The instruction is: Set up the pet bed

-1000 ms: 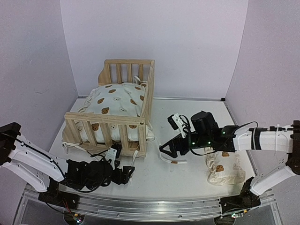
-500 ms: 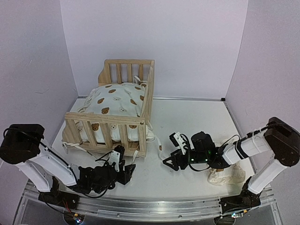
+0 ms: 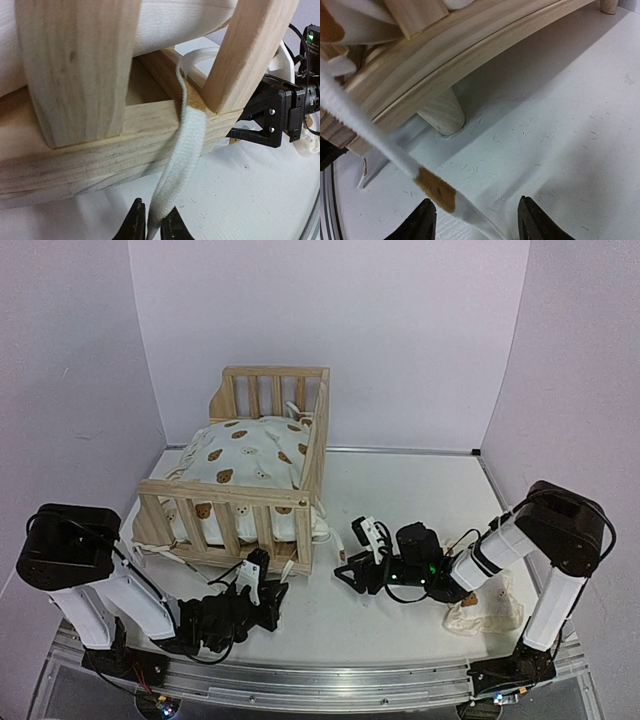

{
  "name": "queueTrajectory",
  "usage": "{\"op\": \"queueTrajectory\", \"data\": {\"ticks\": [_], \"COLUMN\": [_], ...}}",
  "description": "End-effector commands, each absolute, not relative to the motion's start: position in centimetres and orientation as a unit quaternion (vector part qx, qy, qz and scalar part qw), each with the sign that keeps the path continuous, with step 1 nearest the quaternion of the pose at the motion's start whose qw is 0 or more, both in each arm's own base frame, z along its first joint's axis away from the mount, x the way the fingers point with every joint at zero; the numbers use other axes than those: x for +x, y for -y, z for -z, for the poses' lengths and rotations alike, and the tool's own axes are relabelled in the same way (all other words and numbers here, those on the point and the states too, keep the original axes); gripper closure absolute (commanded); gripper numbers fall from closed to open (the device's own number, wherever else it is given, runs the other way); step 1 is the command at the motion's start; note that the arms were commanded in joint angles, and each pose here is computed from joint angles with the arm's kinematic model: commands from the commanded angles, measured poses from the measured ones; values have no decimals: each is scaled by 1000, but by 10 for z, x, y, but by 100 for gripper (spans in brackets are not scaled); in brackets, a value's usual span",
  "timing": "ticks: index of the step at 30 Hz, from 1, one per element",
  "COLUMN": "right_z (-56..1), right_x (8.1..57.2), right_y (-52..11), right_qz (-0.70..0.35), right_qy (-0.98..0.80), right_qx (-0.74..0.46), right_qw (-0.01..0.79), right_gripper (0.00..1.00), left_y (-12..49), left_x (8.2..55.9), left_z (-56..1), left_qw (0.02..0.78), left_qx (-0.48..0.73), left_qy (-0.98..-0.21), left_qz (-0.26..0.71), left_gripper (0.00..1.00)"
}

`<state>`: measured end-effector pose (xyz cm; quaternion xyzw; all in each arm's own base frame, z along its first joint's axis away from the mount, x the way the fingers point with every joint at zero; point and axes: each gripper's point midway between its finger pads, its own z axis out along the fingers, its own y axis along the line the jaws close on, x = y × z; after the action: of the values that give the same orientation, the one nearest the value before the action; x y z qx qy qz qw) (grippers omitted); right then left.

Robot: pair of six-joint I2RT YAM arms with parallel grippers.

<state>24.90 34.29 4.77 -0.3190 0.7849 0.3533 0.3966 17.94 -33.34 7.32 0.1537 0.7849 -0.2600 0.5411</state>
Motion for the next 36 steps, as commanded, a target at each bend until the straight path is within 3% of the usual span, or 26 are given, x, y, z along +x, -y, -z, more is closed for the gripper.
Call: {"op": "queueTrajectory", "data": {"ticks": [1, 3, 7, 10, 14, 21, 24, 31, 36], "right_z": [-75, -78, -102, -135, -159, -228, -255, -294, -305], "right_x": [266, 264, 242, 213, 185, 156, 148, 173, 177], "right_y": [-357, -356, -352, -353, -362, -372, -384, -389, -392], "right_qz": [-393, -411, -477, -560, -607, -680, -697, -700, -718], "right_qy": [-754, -759, -759, -748, -765, -713, -691, -656, -639], "right_qx": [-276, -250, -198, -160, -123, -127, -143, -124, -98], "right_qw": [447, 439, 397, 318, 177, 115, 127, 253, 258], "right_gripper": [53, 71, 85, 100, 100, 100, 100, 100, 100], "left_y": [344, 352, 374, 387, 389, 403, 402, 400, 392], "left_x": [183, 176, 148, 123, 102, 75, 74, 71, 70], "left_z": [-91, -97, -99, -100, -102, -113, -109, -104, -100], "left_qw": [554, 546, 494, 466, 462, 464, 465, 468, 467], "left_qx": [154, 171, 211, 238, 246, 274, 272, 265, 266], "left_qy": [-766, -761, -768, -773, -774, -757, -760, -763, -765], "left_qz": [286, 305, 349, 359, 357, 369, 364, 358, 356], "left_gripper": [94, 99, 100, 100, 100, 100, 100, 100, 100]}}
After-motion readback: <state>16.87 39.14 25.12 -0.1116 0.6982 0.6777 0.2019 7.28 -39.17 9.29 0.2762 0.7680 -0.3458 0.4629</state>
